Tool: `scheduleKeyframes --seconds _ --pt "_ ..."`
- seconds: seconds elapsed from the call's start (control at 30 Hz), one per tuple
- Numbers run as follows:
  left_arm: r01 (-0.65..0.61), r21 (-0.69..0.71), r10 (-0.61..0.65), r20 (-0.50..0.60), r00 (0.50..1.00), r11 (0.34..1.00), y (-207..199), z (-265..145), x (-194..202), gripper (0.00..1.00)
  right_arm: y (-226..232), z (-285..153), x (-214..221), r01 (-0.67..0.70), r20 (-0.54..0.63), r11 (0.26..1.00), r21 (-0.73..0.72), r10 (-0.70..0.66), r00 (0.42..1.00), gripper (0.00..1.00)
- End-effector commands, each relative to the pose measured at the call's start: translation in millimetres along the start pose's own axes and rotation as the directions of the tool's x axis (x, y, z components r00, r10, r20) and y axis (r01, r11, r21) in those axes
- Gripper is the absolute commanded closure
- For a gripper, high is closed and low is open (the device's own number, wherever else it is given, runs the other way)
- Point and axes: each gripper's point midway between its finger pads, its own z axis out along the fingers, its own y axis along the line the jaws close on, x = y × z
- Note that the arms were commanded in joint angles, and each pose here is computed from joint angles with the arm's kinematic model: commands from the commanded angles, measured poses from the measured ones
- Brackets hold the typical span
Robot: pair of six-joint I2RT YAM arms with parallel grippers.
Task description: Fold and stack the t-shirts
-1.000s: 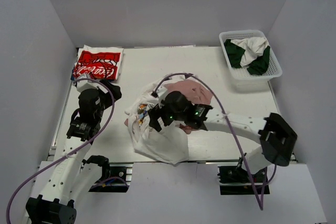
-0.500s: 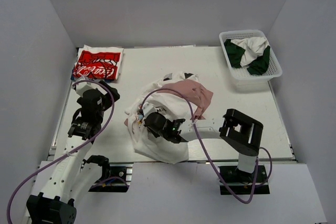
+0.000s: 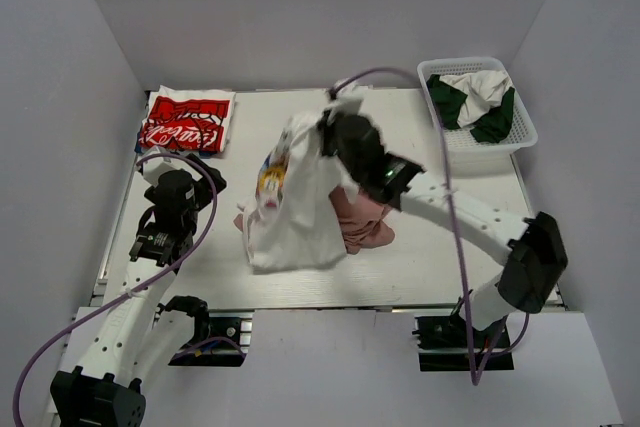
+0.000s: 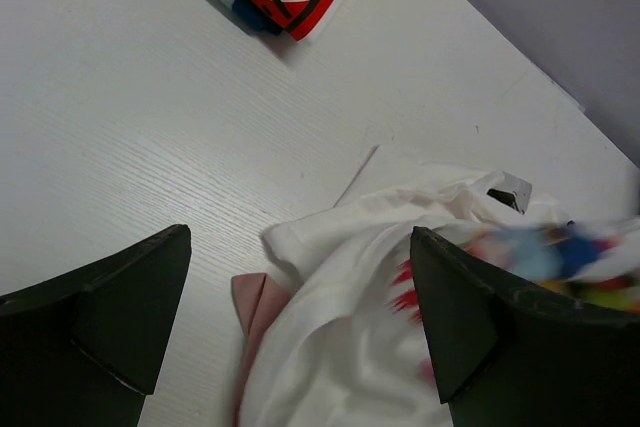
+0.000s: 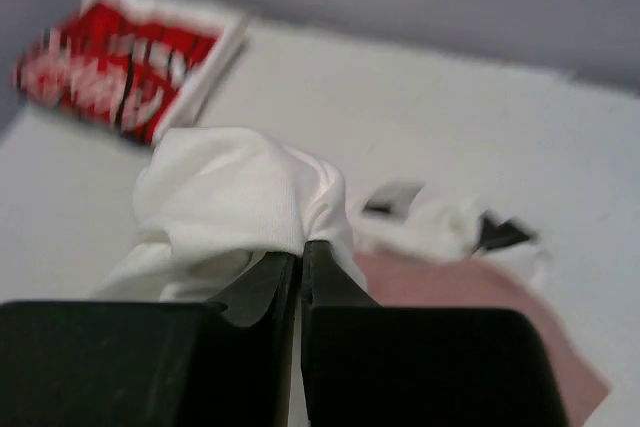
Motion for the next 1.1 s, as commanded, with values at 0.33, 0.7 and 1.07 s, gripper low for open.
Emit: scheduleKeyframes --seconds 0.33,0.7,1.07 --pt "-0.005 -0.097 0.009 0.045 0.999 0.995 16.1 1.8 -8.1 0.0 -254.2 -78.0 -339.6 -0.237 0.603 0.888 0.393 -0.054 0.796 1.0" --pt "-0.009 -0.192 0.027 0.088 0.996 0.981 31.3 8.0 -16.2 0.0 -402.3 -96.7 -380.1 -0.352 0.768 0.79 0.502 -0.22 0.602 1.0" --pt "-0.068 -0.047 0.07 0.045 0.997 0.997 -0.8 11.6 -14.9 0.0 -467.4 -16.0 -263.9 -0.255 0.599 0.844 0.472 -0.095 0.795 1.0"
